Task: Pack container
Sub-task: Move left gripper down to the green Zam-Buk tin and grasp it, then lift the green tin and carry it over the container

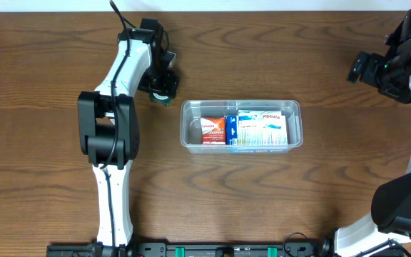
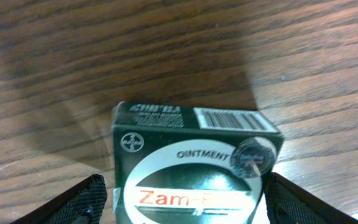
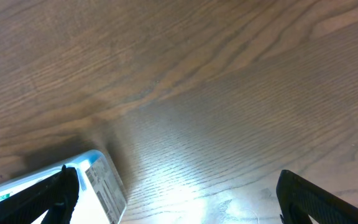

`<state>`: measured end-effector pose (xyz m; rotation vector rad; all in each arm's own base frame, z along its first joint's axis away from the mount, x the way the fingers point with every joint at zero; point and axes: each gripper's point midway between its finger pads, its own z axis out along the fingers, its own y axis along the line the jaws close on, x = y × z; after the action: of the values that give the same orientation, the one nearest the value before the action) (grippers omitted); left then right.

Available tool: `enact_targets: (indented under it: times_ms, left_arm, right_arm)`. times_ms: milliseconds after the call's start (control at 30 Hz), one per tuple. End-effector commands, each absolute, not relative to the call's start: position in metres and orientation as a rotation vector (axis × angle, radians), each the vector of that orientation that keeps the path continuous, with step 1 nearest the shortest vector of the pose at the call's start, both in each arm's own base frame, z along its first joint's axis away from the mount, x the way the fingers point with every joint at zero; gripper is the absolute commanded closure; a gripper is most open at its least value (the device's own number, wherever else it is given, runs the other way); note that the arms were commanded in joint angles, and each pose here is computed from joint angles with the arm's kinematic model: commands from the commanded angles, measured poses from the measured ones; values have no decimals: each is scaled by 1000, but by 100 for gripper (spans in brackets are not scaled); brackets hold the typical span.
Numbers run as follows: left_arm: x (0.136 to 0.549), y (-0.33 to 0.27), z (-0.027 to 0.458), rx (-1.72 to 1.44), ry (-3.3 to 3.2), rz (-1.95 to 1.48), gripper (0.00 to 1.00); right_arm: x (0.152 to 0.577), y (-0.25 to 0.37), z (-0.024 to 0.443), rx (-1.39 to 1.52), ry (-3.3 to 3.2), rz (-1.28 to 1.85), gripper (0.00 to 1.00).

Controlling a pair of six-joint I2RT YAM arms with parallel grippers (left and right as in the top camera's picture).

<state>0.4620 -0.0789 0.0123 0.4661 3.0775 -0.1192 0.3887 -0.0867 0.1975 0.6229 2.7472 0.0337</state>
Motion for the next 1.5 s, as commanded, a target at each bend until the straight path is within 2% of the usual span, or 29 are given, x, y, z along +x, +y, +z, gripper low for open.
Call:
enact_targets:
  times_ms: [0,633,1067,1300,1467]
  left_arm:
    - [457,-83,5,494,3093,-130,18]
    - [455,-83,-3,496,3095,-130,23]
    - [455,-77,0,418,3118,-76,36]
    - [458,-76,26,354,3098,-61,38]
    - [458,-76,67,260,3043,-68,37]
  right_arm:
    - [389,-89,206,629,2722,29,1]
    - [389,-89,206,629,2722,29,1]
    - [389,-89,206,629,2722,29,1]
    - [389,-89,206,629,2722,29,1]
    - [389,-89,206,629,2722,29,1]
